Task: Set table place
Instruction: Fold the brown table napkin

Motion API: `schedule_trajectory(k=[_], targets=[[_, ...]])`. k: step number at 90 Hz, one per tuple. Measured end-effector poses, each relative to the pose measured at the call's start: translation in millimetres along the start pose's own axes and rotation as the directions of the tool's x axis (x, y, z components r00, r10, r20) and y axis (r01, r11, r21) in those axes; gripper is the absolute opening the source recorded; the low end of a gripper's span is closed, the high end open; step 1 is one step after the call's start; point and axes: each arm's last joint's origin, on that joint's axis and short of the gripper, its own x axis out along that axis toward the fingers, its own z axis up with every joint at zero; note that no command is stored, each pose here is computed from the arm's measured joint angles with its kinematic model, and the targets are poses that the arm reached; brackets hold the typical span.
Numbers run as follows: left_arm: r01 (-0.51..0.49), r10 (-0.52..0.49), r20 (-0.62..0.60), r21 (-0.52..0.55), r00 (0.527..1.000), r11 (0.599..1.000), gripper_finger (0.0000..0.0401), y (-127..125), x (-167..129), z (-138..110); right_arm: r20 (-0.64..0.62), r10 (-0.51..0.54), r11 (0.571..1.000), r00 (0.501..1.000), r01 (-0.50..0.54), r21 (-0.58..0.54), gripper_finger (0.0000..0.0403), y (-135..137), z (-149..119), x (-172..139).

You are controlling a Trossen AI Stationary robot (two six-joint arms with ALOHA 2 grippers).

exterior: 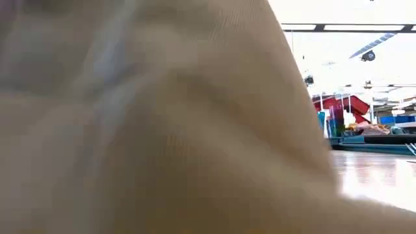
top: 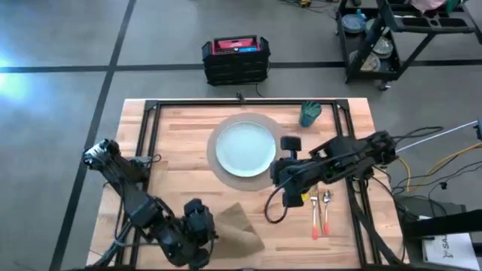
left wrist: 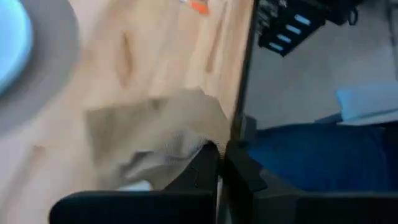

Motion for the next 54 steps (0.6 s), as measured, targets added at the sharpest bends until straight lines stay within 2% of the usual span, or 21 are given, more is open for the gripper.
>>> schedule_trajectory(k=[13,26,36,45,54], targets=[[0.065,-0.066,-0.008,-0.078,0.998,0.995,0.0000,-1,22,-31,-0.127,-0.024,0.999,0.992,0.021,-0.025,0.0000,12,-6,37],[0.107,-0.109,-0.009,-0.139,0.994,0.984,0.0000,2,35,-56,-0.111,-0.014,1.000,0.994,0.014,-0.004,0.0000,30,-10,74],[0.108,-0.112,-0.015,-0.175,0.994,0.979,0.0000,10,46,-72,-0.053,0.119,0.991,0.991,-0.122,-0.055,0.0000,57,-14,105],[0.115,-0.120,-0.012,-0.204,0.993,0.972,0.0000,19,57,-85,0.028,0.267,0.957,0.963,-0.262,-0.123,0.0000,80,-18,132],[0.137,-0.142,-0.002,-0.232,0.990,0.963,0.0000,29,68,-97,0.093,0.342,0.934,0.935,-0.326,-0.148,0.0000,91,-24,156]])
